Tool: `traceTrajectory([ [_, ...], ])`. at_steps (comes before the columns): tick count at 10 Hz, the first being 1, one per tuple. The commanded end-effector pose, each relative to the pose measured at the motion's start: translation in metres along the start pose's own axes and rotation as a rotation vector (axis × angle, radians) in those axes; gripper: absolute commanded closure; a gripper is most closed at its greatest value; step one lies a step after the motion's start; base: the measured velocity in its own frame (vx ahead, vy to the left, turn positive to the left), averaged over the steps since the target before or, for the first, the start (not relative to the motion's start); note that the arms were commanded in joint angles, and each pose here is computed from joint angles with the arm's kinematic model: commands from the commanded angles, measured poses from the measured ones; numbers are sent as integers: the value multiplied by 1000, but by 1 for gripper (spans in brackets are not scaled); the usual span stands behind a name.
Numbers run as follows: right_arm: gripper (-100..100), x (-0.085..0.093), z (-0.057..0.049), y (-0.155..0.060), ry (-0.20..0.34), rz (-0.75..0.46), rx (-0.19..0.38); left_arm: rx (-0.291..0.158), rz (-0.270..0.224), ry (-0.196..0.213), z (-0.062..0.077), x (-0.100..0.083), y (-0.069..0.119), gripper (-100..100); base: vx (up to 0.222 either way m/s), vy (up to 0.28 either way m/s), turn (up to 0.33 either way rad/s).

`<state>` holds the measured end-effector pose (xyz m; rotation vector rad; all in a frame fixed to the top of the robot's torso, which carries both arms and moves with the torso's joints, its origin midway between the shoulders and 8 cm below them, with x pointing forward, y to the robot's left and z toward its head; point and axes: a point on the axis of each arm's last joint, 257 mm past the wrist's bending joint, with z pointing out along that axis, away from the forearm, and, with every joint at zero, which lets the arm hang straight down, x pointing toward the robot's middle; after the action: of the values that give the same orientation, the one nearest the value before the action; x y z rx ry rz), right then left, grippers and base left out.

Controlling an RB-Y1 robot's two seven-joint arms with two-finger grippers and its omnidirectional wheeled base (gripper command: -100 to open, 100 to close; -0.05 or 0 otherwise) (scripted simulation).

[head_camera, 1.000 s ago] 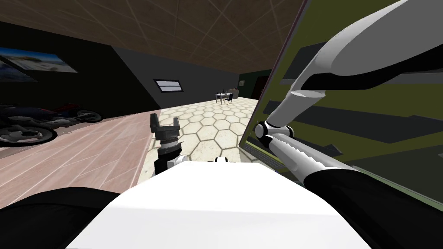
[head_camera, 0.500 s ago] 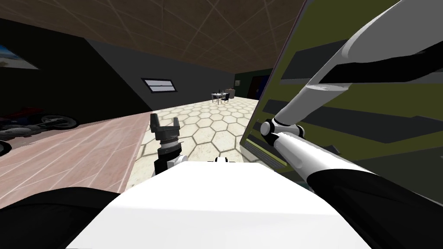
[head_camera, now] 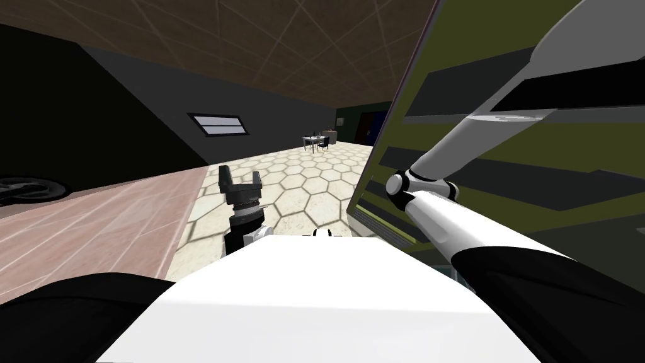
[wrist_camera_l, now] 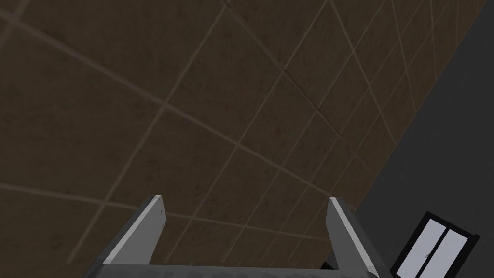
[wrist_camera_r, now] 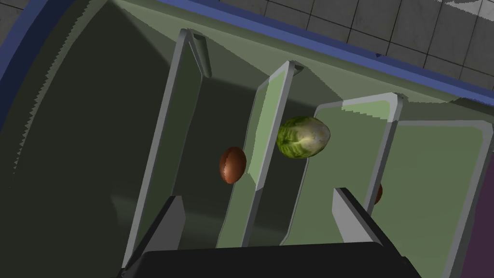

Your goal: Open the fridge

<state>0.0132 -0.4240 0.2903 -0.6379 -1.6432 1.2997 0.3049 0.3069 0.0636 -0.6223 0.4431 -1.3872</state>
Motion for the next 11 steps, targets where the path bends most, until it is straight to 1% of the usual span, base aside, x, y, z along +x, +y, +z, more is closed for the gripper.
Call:
traceTrajectory([
  [1,-100,19,7,0,106,-47,-50,0,0,0,0,0,0,0,129,-6,-121],
  [2,-100,21,7,1,117,-48,-57,0,0,0,0,0,0,0,118,10,-87],
  [3,-100,31,10,0,179,-79,-86,0,0,0,0,0,0,0,144,35,-141],
  [4,-100,34,10,1,190,-80,-92,0,0,0,0,0,0,0,127,17,-83],
  [5,-100,44,13,-1,249,-111,-120,0,0,0,0,0,0,0,141,3,-139],
  [6,-100,47,12,0,261,-112,-127,0,0,0,0,0,0,0,129,-8,-72],
  [7,-100,56,14,-3,318,-144,-155,0,0,0,0,0,0,0,155,-25,-137],
  [8,-100,59,13,-1,331,-146,-163,0,0,0,0,0,0,0,127,-9,-73],
  [9,-100,69,14,-4,390,-178,-193,0,0,0,0,0,0,0,142,21,-130],
  [10,-100,71,13,-3,400,-179,-199,0,0,0,0,0,0,0,115,15,-81],
  [11,-100,80,14,-6,457,-211,-230,0,0,0,0,0,0,0,128,4,-125],
])
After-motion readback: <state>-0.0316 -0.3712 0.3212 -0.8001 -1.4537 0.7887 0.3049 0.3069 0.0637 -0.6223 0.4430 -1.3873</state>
